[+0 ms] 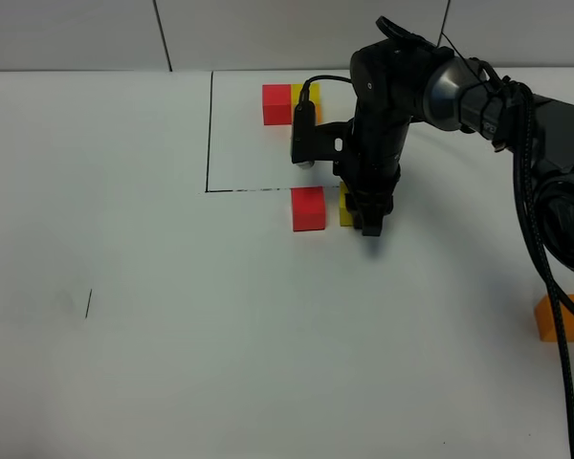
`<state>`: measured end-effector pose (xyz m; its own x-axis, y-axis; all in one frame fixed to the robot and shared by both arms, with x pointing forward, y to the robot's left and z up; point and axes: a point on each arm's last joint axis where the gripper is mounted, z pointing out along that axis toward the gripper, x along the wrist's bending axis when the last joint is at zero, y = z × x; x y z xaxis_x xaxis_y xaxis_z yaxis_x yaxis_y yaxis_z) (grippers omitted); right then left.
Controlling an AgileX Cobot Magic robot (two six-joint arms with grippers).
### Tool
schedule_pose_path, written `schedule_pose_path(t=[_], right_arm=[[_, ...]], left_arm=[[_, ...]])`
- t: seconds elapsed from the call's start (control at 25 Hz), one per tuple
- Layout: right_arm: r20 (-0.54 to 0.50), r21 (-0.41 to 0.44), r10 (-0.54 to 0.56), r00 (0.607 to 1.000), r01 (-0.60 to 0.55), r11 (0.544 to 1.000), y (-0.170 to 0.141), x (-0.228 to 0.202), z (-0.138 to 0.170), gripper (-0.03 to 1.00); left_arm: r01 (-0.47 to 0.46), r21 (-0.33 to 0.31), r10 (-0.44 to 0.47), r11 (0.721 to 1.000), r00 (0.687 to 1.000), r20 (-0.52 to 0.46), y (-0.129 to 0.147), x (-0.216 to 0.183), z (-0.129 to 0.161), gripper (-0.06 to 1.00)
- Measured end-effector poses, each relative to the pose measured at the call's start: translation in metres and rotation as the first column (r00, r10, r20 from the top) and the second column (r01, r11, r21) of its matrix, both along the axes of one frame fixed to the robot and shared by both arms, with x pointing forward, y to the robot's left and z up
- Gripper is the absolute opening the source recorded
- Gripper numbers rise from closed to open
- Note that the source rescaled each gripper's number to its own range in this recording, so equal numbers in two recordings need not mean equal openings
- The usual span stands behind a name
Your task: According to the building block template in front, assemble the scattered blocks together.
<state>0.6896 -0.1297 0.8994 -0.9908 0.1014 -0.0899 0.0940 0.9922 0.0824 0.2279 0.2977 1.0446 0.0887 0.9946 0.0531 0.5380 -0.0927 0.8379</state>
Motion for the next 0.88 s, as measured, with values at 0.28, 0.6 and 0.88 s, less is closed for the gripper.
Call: schedule_pose_path(t=[0.28, 0.6, 0.88], right_arm=[[0.001, -0.017, 0.005, 1.000, -0.005, 1.000, -0.001, 0.001, -0.002, 0.01], [-0.012, -0.018, 0.005, 1.000, -0.006, 1.000, 0.000, 0.001, -0.008, 0.01], [-0.013, -0.019, 0.033, 0.999, -0.033, 0.999, 0.013, -0.004, -0.008, 0.01]], left_arm=[[0.000, -0.001, 0.000, 1.000, 1.000, 0.000, 0.000, 0.000, 0.000, 0.74], [0.000, -0.001, 0.000, 1.000, 1.000, 0.000, 0.000, 0.000, 0.000, 0.74], [0.000, -0.001, 0.000, 1.000, 1.000, 0.000, 0.000, 0.000, 0.000, 0.74]])
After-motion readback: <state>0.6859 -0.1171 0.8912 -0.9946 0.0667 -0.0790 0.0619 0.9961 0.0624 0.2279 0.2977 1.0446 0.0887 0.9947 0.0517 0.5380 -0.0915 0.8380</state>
